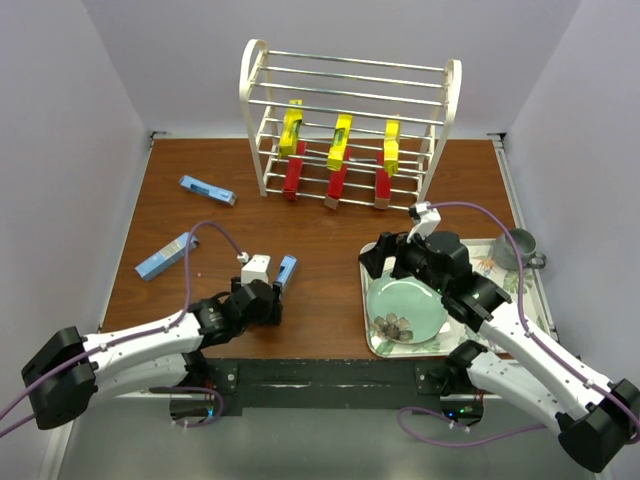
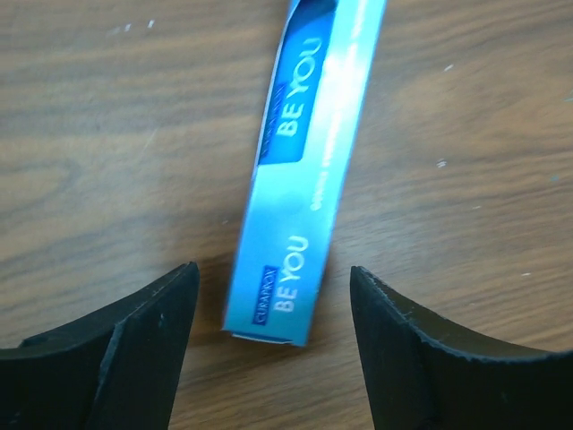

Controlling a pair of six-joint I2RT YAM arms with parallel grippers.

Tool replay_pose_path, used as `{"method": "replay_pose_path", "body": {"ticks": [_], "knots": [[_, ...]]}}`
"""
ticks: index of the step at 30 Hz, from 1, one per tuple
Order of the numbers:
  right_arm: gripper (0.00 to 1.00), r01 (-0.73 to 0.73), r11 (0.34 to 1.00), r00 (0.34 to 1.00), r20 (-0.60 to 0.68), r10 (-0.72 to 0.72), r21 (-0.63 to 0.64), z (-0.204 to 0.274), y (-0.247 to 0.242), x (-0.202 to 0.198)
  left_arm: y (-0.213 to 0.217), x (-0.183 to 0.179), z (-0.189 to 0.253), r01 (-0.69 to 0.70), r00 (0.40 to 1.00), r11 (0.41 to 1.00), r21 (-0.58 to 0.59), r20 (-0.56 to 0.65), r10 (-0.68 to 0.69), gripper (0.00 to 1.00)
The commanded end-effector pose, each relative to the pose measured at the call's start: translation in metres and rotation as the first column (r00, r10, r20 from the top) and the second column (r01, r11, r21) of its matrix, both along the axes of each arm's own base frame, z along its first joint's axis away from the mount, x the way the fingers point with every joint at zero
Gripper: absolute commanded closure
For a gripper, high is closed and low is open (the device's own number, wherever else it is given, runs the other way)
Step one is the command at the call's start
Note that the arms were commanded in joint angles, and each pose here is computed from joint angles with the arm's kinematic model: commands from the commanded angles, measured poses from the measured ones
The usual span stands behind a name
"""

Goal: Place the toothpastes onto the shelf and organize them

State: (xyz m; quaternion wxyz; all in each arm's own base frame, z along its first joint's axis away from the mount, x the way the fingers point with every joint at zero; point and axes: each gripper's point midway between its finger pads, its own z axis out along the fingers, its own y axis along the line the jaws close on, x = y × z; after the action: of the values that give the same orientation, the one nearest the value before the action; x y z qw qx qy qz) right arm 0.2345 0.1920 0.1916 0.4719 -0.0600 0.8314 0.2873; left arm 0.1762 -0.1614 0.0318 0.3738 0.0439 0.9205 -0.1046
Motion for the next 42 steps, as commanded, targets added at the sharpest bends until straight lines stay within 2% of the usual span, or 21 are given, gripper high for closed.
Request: {"method": "replay_pose_path", "body": {"ticks": [1, 6, 13, 16, 24, 30, 36, 38, 42], "knots": [[0.02, -0.006, 0.999, 0.999, 0.035, 0.004, 0.035, 0.011, 0.005, 0.004, 0.005, 0.003, -0.007, -0.043, 0.999, 0.999, 0.002, 0.013, 0.043, 0.3], [0.02, -0.025, 0.999, 0.999, 0.029, 0.024, 0.048, 0.011, 0.009, 0.002, -0.002, 0.006, -0.012, -0.012, 1.0, 0.999, 0.031, 0.002, 0.012, 0.44], [0.02, -0.014, 0.999, 0.999, 0.037, 0.013, 0.047, 0.012, 0.005, 0.0, -0.01, 0.01, 0.0, 0.023, 1.0, 0.999, 0.034, 0.017, -0.023, 0.72], [0.02, -0.007, 0.999, 0.999, 0.036, 0.005, 0.044, 0.01, 0.003, 0.0, -0.016, 0.014, 0.017, 0.035, 0.998, 0.999, 0.012, 0.043, -0.036, 0.78], [0.02, -0.011, 0.999, 0.999, 0.04, 0.01, 0.038, 0.01, 0.004, 0.002, -0.026, 0.035, 0.086, 0.054, 0.986, 0.999, 0.003, 0.159, -0.054, 0.89], [0.02, -0.019, 1.0, 0.999, 0.051, 0.018, 0.021, 0.013, 0.005, 0.004, -0.034, 0.052, 0.162, 0.064, 0.963, 0.998, 0.004, 0.263, -0.063, 0.95], [0.02, -0.008, 1.0, 0.998, 0.068, 0.008, -0.006, 0.015, 0.0, 0.005, -0.042, 0.087, 0.255, 0.132, 0.934, 0.991, 0.015, 0.333, -0.13, 0.96], [0.02, -0.002, 1.0, 0.997, 0.077, 0.002, -0.012, 0.016, -0.004, 0.004, -0.038, 0.1, 0.27, 0.147, 0.935, 0.989, -0.002, 0.327, -0.138, 0.96], [0.02, 0.005, 1.0, 0.997, 0.082, -0.003, -0.022, 0.015, -0.008, 0.0, -0.045, 0.13, 0.328, 0.178, 0.897, 0.984, 0.017, 0.41, -0.169, 0.96]]}}
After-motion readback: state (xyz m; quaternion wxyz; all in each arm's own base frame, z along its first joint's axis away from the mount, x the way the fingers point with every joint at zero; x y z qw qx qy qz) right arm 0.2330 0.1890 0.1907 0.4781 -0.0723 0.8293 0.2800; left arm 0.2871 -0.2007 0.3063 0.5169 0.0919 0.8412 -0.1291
